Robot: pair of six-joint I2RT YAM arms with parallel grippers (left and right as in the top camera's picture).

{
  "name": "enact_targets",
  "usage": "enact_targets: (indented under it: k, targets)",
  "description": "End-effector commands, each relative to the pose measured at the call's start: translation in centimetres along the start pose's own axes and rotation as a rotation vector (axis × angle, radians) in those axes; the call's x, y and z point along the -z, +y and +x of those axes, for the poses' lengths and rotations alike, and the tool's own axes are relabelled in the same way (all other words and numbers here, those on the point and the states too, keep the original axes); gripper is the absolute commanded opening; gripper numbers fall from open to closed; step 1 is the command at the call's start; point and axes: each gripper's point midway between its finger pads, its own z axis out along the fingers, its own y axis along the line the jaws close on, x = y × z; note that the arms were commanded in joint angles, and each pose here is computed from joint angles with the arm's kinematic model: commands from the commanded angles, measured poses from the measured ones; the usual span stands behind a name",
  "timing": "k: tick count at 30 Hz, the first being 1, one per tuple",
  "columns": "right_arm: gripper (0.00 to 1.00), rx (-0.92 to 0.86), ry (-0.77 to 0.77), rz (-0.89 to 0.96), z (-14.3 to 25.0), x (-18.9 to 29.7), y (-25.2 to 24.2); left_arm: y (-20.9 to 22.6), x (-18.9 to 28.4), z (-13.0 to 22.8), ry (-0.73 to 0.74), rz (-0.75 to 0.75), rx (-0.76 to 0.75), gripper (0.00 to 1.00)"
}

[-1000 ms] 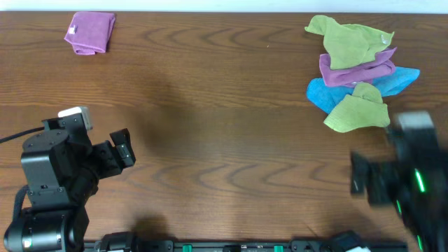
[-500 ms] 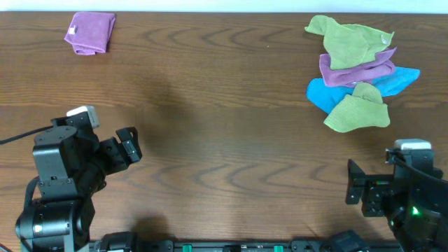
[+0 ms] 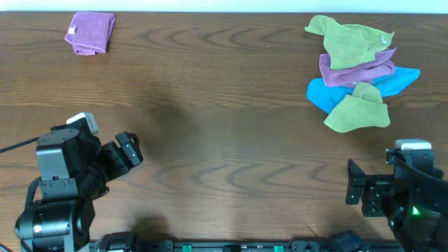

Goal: Fold the cloth

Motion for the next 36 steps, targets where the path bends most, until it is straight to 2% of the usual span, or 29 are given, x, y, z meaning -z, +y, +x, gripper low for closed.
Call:
enact_targets:
  k: [1, 6, 11, 16, 24, 36]
  targets:
    - [0.99, -0.011, -0.003, 0.007, 0.1, 0.1, -0.1, 0.5, 0.2, -0.3, -0.020, -0.032, -0.019, 0.95]
    - [0.99, -0.011, -0.003, 0.007, 0.1, 0.1, -0.1, -0.1, 1.0, -0.8, -0.121, 0.006, -0.333, 0.95]
    - [0.99, -0.011, -0.003, 0.007, 0.1, 0.1, -0.1, 0.2, 0.6, 1.2, -0.265, 0.061, -0.482, 0.95]
    - [0.99, -0.011, -0.003, 0.007, 0.1, 0.1, -0.1, 0.7, -1.9, 3.5, -0.362, 0.124, -0.509, 0.95]
    - [0.99, -0.011, -0.003, 0.007, 0.1, 0.1, -0.1, 0.4, -5.9, 5.7, -0.407, 0.201, -0.561, 0.95]
    - [0.99, -0.011, -0.003, 0.007, 0.1, 0.1, -0.1, 2.9, -10.6, 6.9, -0.429, 0.140, -0.495, 0.95]
